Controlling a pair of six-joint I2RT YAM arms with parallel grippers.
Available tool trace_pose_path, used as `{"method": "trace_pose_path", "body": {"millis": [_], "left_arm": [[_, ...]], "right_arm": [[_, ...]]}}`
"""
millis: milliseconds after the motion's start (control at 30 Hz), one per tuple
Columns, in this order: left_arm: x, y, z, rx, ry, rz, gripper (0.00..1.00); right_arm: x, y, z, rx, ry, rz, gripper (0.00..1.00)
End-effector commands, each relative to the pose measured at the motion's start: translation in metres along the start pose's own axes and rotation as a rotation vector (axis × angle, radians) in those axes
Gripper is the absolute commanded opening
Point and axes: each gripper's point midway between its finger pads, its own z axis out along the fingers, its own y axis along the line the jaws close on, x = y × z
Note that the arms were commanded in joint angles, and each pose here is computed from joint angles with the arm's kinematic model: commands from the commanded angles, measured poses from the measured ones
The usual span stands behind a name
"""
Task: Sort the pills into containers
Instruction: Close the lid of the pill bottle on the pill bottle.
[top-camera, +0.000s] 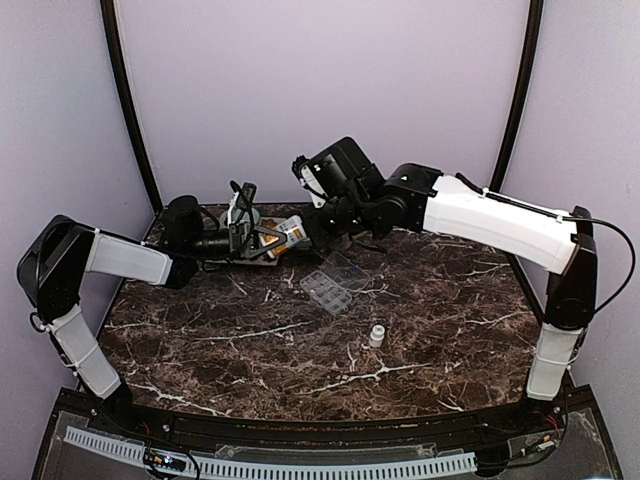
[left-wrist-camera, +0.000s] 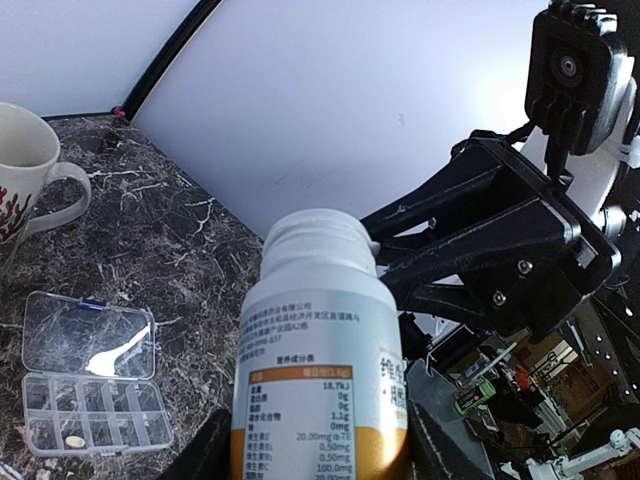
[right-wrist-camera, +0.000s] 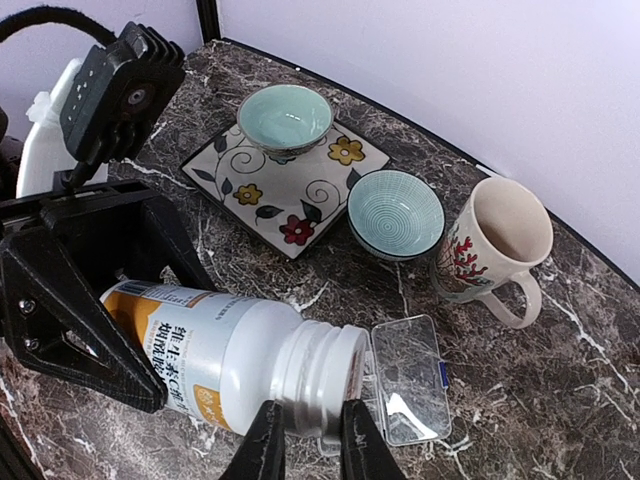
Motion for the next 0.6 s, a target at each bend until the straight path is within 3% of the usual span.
{"method": "trace_pose_path", "body": {"millis": [0, 67, 400, 467, 567], "left_arm": [[-0.02, -0.043, 0.003, 0.09, -0.027, 0.154, 0.0], [-0.02, -0.044, 0.003, 0.091, -0.027, 0.157, 0.0], [-0.022, -0.043, 0.003, 0.077, -0.036, 0.161, 0.0], [-0.021, -0.041, 0.003, 0.068, -0.039, 0.162, 0.0], [-0.021, -0.039, 0.002, 0.054, -0.049, 0.168, 0.0]], "right_arm": [[0.009, 0.027, 0.013, -0.03, 0.027, -0.024, 0.06], [0.01, 0.028, 0.014, -0.024, 0.032, -0.025, 0.0], [0.012, 0.027, 0.015, 0.024, 0.038, -0.027, 0.0], [0.007, 0.021, 0.009, 0.044, 0.017, -0.01, 0.09], [-0.003, 0.013, -0.005, 0.054, -0.032, 0.028, 0.36]]}}
